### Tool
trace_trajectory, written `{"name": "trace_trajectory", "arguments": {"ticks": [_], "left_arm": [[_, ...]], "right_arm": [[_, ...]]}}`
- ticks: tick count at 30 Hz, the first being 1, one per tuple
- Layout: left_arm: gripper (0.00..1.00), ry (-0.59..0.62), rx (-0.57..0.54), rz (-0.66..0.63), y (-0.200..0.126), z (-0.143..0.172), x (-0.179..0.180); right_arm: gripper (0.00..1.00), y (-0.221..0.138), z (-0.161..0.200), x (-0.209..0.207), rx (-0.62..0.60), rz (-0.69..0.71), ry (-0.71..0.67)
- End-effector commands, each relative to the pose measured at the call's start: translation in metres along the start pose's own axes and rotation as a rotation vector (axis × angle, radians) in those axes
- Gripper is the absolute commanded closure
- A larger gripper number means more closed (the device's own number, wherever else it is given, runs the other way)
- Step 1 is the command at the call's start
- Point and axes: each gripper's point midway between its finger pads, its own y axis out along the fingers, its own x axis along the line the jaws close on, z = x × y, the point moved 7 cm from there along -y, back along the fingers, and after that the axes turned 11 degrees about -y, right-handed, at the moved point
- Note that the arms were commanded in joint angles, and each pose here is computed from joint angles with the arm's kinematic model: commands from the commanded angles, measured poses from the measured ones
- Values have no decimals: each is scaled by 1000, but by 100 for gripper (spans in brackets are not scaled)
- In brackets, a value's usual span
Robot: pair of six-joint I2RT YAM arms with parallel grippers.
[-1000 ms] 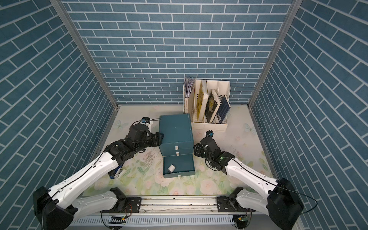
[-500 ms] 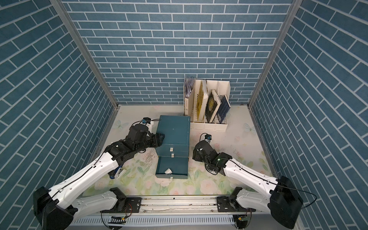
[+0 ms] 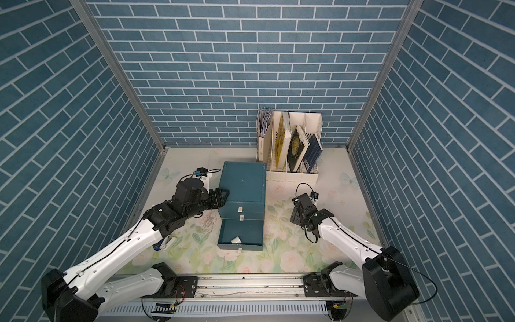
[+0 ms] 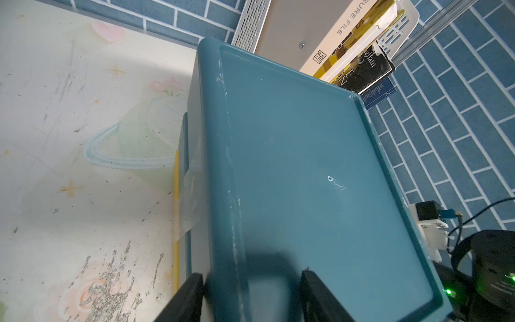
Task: Place the plugs into the drawer by color
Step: Pick up the plug from the center of the board, then adjust the storage box at the center of the board.
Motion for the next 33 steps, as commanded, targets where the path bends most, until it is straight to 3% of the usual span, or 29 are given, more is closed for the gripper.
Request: {"name": "trace_trajectory", "arguments": {"ticks": [1, 8, 12, 16, 19, 24, 29, 33], "left_arm": [[41, -29, 87, 25, 4, 16, 4], [41, -51, 99, 40, 6, 23, 5], [41, -58, 100, 37, 5, 24, 6], [41, -63, 100, 31, 4, 26, 8], [41, -70, 105, 31, 5, 27, 8], [41, -90, 114, 59, 5, 28, 5], [43, -99, 132, 58, 12, 32, 3], [43, -106, 127, 62, 12, 33, 0]], "right_arm": [[20, 9, 7, 4, 28, -42, -41], [23, 22, 17, 1, 67, -12, -67], [34, 27, 20, 0, 82, 7, -76], [38, 31, 22, 0, 83, 2, -90], [49, 28, 22, -2, 72, 4, -86], [78, -6, 16, 2, -28, -30, -82], [89, -61, 15, 20, -159, -95, -110], [93, -94, 34, 43, -213, -229, -126]]}}
